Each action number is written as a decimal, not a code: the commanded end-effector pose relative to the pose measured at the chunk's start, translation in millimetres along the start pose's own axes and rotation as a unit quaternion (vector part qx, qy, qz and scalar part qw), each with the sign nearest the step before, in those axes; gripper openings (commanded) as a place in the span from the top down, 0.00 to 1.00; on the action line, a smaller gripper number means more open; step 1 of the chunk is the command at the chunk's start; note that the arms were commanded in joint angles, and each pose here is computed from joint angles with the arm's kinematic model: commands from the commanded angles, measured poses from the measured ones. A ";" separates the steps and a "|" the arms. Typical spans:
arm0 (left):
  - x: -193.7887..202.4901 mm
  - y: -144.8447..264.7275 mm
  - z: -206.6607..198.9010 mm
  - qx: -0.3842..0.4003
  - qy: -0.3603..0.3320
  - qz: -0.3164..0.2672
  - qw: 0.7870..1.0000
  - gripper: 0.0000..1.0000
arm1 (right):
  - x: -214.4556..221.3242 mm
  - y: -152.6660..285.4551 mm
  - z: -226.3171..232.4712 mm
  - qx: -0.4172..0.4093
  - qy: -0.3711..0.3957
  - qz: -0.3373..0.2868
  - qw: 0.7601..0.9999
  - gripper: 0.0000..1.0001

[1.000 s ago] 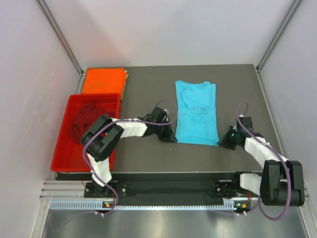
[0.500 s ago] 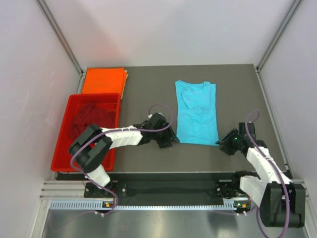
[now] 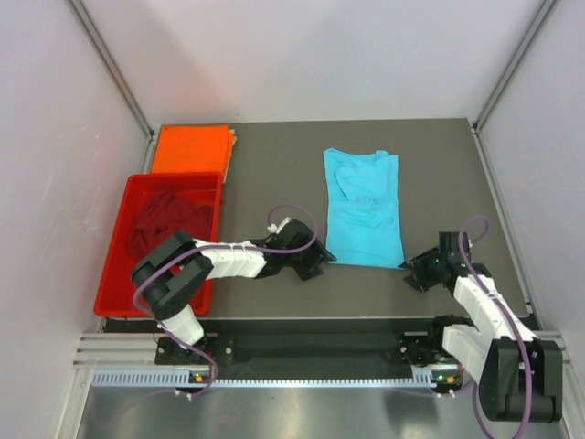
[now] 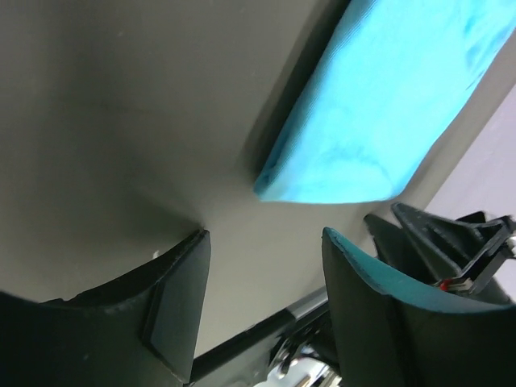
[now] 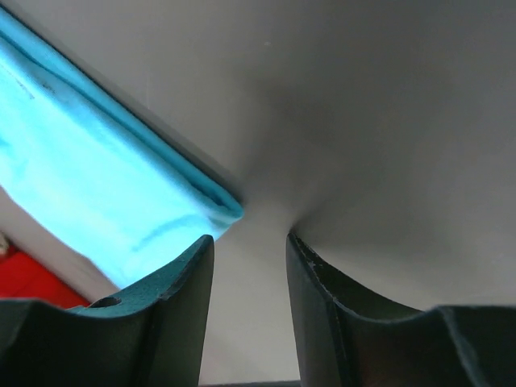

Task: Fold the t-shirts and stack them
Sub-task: Fold the tshirt

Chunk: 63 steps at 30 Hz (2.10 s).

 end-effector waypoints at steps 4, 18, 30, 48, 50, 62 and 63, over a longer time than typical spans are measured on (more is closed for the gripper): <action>-7.7 -15.8 -3.2 0.014 0.043 -0.039 0.998 0.37 | -8.5 -12.1 0.7 0.001 -0.025 -0.030 0.999 0.58; -17.3 -21.6 4.0 -0.017 0.045 -0.087 0.995 0.52 | -10.6 -21.4 -5.2 0.022 -0.022 -0.038 0.999 0.60; -15.7 -34.4 10.9 -0.035 0.047 -0.078 0.995 0.69 | -10.1 -24.4 -9.0 0.028 -0.013 -0.040 0.999 0.65; 14.9 26.3 -25.2 0.021 -0.090 -0.090 0.992 1.00 | -14.9 23.1 -3.9 -0.019 0.096 -0.109 0.989 1.00; 21.1 30.8 -23.6 0.019 -0.096 -0.087 0.991 1.00 | -13.4 28.8 -3.0 -0.027 0.100 -0.109 0.989 1.00; 26.1 44.9 -38.2 0.039 -0.134 -0.095 0.986 1.00 | -18.8 76.0 17.6 -0.091 0.147 -0.159 0.972 1.00; 26.5 43.9 -41.6 0.042 -0.146 -0.092 0.984 1.00 | -19.9 76.8 20.5 -0.098 0.151 -0.161 0.970 1.00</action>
Point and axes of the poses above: each gripper's point midway between its finger pads, its own y axis back along the fingers, its own z axis along the line the jaws close on, x = y × z, the point moved 8 cm from there along y, back along the fingers, and after that the axes turned 9 degrees about y, right-handed, at the moved point
